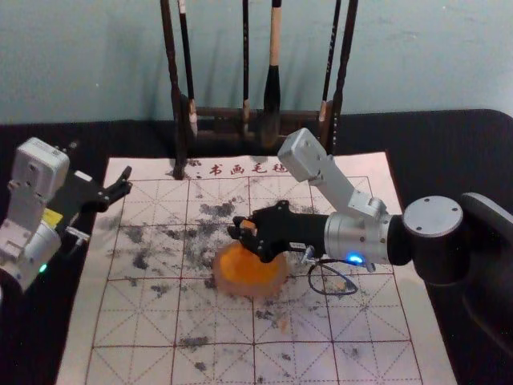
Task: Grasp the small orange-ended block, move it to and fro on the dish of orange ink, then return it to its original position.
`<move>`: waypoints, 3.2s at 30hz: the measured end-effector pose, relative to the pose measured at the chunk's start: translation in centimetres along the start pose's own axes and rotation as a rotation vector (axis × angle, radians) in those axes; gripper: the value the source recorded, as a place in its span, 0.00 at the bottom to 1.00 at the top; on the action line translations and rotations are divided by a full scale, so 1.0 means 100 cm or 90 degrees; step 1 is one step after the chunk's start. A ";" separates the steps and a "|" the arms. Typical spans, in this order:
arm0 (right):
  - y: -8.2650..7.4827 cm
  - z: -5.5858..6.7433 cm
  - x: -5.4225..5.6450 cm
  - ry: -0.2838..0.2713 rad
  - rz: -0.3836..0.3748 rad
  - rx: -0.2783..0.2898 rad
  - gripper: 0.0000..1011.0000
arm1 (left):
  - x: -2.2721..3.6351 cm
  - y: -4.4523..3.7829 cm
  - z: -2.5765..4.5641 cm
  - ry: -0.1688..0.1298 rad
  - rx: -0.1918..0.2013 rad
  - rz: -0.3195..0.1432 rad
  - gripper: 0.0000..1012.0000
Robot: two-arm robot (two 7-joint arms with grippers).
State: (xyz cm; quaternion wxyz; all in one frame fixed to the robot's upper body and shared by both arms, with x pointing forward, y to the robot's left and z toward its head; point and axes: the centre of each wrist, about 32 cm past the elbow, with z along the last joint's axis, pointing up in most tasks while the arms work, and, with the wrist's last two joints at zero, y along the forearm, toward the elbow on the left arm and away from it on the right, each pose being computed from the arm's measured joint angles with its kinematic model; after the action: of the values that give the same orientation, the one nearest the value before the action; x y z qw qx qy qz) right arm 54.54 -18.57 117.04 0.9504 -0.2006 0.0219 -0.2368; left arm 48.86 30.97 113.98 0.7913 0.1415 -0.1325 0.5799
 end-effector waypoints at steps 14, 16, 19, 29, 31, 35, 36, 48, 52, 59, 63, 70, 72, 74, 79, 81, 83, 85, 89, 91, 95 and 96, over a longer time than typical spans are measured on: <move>-0.016 -0.005 0.001 -0.005 -0.011 -0.004 0.11 | 0.0000 0.0000 0.0000 0.000 0.000 0.000 0.99; -0.018 -0.005 0.000 -0.008 -0.009 -0.004 0.11 | 0.0000 0.0000 0.0000 0.000 0.000 0.000 0.99; -0.021 -0.006 -0.002 -0.011 -0.004 -0.003 0.11 | 0.0000 0.0000 0.0000 0.000 0.000 0.000 0.99; -0.024 -0.007 -0.008 -0.015 0.018 -0.003 0.11 | 0.0000 0.0000 0.0000 0.000 0.000 0.000 0.99; -0.024 -0.007 -0.010 -0.015 0.021 -0.002 0.11 | 0.0000 0.0000 0.0000 0.000 0.000 0.000 0.99; -0.023 -0.006 -0.013 -0.015 0.030 0.001 0.11 | 0.0000 0.0000 0.0000 0.000 0.000 0.000 0.99; -0.023 -0.006 -0.013 -0.015 0.030 0.001 0.11 | 0.0000 0.0000 0.0000 0.000 0.000 0.000 0.99; -0.010 -0.004 -0.017 -0.009 0.049 0.003 0.11 | 0.0000 0.0000 0.0000 0.000 0.000 0.000 0.99; -0.005 -0.003 -0.016 -0.006 0.049 0.003 0.11 | 0.0000 0.0000 0.0000 0.000 0.000 0.000 0.99; 0.001 -0.001 -0.012 -0.001 0.039 0.005 0.11 | 0.0000 0.0000 0.0000 0.000 0.000 0.000 0.99; 0.003 0.000 -0.009 0.001 0.031 0.004 0.11 | 0.0000 0.0000 0.0000 0.000 0.000 0.000 0.99; 0.002 0.000 -0.004 0.004 0.013 0.004 0.11 | 0.0000 0.0000 0.0000 0.000 0.000 0.000 0.99; 0.001 -0.001 -0.002 0.004 0.008 0.003 0.11 | 0.0000 0.0000 0.0000 0.000 0.000 0.000 0.99; -0.001 -0.001 -0.001 0.003 0.006 0.002 0.11 | 0.0000 0.0000 0.0000 0.000 0.000 0.000 0.99; -0.006 -0.003 0.000 0.002 -0.001 0.001 0.11 | 0.0000 0.0000 0.0000 0.000 0.000 0.000 0.99; -0.008 -0.003 0.001 0.001 -0.004 0.001 0.11 | 0.0000 0.0000 0.0000 0.000 0.000 0.000 0.99; -0.011 -0.004 0.001 0.000 -0.005 0.000 0.11 | 0.0000 0.0000 0.0000 0.000 0.000 0.000 0.99; -0.013 -0.004 0.001 -0.001 -0.006 0.000 0.11 | 0.0000 0.0000 0.0000 0.000 0.000 0.000 0.99; -0.019 -0.006 0.000 -0.004 -0.002 0.000 0.11 | 0.0000 0.0000 0.0000 0.000 0.000 0.000 0.99; -0.022 -0.007 -0.001 -0.006 -0.001 0.001 0.11 | 0.0000 0.0000 0.0000 0.000 0.000 0.000 0.99; -0.025 -0.008 -0.003 -0.007 0.006 0.002 0.11 | 0.0000 0.0000 0.0000 0.000 0.000 0.000 0.99; -0.025 -0.008 -0.004 -0.007 0.007 0.002 0.11 | 0.0000 0.0000 0.0000 0.000 0.000 0.000 0.99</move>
State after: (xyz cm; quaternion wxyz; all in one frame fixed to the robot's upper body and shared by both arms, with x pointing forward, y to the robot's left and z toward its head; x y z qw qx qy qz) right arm 52.98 -20.76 117.26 0.9520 -0.2006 0.0172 -0.2305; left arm 48.86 30.97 113.98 0.7913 0.1415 -0.1324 0.5799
